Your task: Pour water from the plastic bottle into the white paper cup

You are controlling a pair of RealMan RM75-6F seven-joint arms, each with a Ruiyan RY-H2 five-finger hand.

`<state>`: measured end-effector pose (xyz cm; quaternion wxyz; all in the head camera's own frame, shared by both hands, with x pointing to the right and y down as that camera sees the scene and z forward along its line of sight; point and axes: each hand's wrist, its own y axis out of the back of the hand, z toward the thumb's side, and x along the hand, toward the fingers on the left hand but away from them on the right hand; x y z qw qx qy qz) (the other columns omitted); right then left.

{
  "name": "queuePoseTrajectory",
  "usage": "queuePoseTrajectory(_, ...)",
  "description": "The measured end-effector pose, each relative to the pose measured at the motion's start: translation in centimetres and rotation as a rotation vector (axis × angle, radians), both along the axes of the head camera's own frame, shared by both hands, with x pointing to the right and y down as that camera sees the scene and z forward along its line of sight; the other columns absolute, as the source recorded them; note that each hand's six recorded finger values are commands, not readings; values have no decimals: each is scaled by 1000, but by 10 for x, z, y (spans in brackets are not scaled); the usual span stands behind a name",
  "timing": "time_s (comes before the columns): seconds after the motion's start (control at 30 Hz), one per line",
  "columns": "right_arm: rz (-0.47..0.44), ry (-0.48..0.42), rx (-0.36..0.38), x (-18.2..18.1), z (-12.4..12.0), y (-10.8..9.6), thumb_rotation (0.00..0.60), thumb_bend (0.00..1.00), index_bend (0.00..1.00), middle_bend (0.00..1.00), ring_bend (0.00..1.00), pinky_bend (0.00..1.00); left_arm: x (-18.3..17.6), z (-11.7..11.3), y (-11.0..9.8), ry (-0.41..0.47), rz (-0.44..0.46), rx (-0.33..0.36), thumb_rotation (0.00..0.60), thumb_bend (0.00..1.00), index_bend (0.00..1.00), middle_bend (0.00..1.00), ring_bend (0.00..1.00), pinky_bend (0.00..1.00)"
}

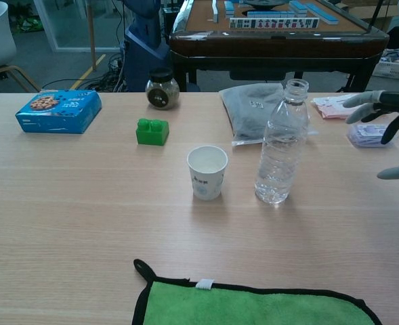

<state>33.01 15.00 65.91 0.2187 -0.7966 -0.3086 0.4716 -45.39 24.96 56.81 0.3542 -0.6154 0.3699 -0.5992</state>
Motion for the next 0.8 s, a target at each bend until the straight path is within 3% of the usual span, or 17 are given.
queuePoseTrajectory(0.23,-21,135,57,43,-32,33,600,0,119,186,128,336,9,-3,1,10,31,22,600,199,554,542,408,546)
queuePoseTrajectory(0.53,-14,254,126,74,-62,72,600,0,159,206,128,336,15,-1,3,10,54,18,600,199,426,525,402,547)
queuePoseTrajectory(0.8,-9,302,142,81,-77,82,600,0,168,206,128,336,15,-3,3,13,49,11,600,199,429,523,399,546)
